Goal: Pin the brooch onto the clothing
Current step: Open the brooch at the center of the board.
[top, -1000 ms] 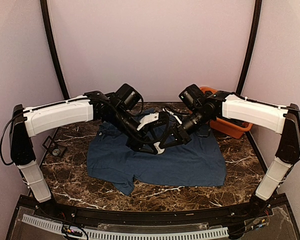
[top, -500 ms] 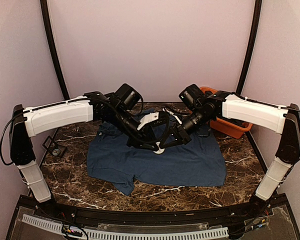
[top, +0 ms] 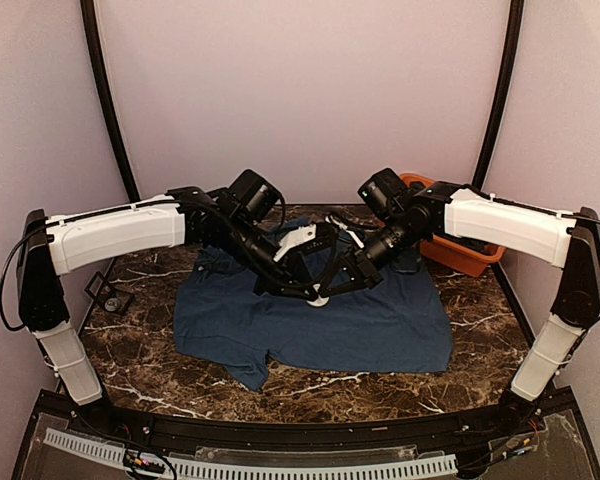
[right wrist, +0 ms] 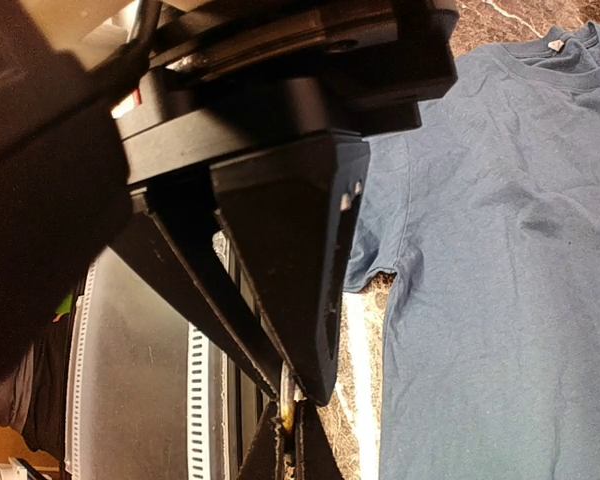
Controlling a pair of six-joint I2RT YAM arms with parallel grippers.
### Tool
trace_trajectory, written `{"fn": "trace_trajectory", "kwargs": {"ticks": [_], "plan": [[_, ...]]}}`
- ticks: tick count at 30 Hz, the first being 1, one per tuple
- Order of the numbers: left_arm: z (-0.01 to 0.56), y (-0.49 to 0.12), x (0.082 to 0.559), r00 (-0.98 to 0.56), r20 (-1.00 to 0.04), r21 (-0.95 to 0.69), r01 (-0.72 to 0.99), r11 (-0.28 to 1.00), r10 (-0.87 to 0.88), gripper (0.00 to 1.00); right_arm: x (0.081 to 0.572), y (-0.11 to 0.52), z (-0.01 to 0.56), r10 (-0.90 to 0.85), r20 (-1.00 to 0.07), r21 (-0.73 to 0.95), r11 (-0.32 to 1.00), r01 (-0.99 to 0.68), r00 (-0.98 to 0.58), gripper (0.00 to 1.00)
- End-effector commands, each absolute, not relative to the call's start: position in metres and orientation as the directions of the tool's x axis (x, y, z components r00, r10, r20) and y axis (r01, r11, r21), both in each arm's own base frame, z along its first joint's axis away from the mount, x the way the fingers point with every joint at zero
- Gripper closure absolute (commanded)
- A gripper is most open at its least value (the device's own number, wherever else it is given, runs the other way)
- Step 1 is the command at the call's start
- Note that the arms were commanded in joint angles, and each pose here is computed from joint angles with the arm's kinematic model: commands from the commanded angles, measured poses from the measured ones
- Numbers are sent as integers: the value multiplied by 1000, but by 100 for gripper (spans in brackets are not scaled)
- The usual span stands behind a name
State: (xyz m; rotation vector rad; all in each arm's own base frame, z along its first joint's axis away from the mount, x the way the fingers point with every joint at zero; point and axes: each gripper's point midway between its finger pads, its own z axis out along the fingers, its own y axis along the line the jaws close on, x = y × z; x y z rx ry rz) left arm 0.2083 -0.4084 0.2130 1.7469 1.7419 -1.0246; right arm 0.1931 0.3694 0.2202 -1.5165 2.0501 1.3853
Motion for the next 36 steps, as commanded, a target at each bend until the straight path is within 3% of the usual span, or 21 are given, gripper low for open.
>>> {"fn": "trace_trajectory", "kwargs": {"ticks": [1,6,16,25,29,31,33,36], "plan": [[227,-407,206,-66,-797,-150,984,-91,600,97,189,376,230,-599,-682,550,-41,-834,-420,100],[235,-411,200,-84,-831,-175,978,-115,550,83,189,376,227,-603,-676,553,-35,-832,-424,100],[252,-411,203,-135,-879,-214,969,-126,458,82,191,376,227,-602,-674,552,-28,-833,-427,100],[261,-388,209,-113,-879,-166,983,-75,464,50,198,372,228,-598,-683,521,3,-853,-419,100],[272,-371,233,-91,-882,-76,996,51,462,39,206,369,230,-594,-687,488,48,-871,-417,100],[282,-356,257,-107,-895,-34,985,172,433,33,214,366,230,-593,-688,460,91,-884,-419,100],[290,-333,291,-132,-905,26,932,362,404,27,227,362,226,-593,-682,416,165,-894,-427,100],[297,-281,336,-150,-911,164,722,672,384,4,263,349,216,-589,-665,290,365,-885,-460,100]]}}
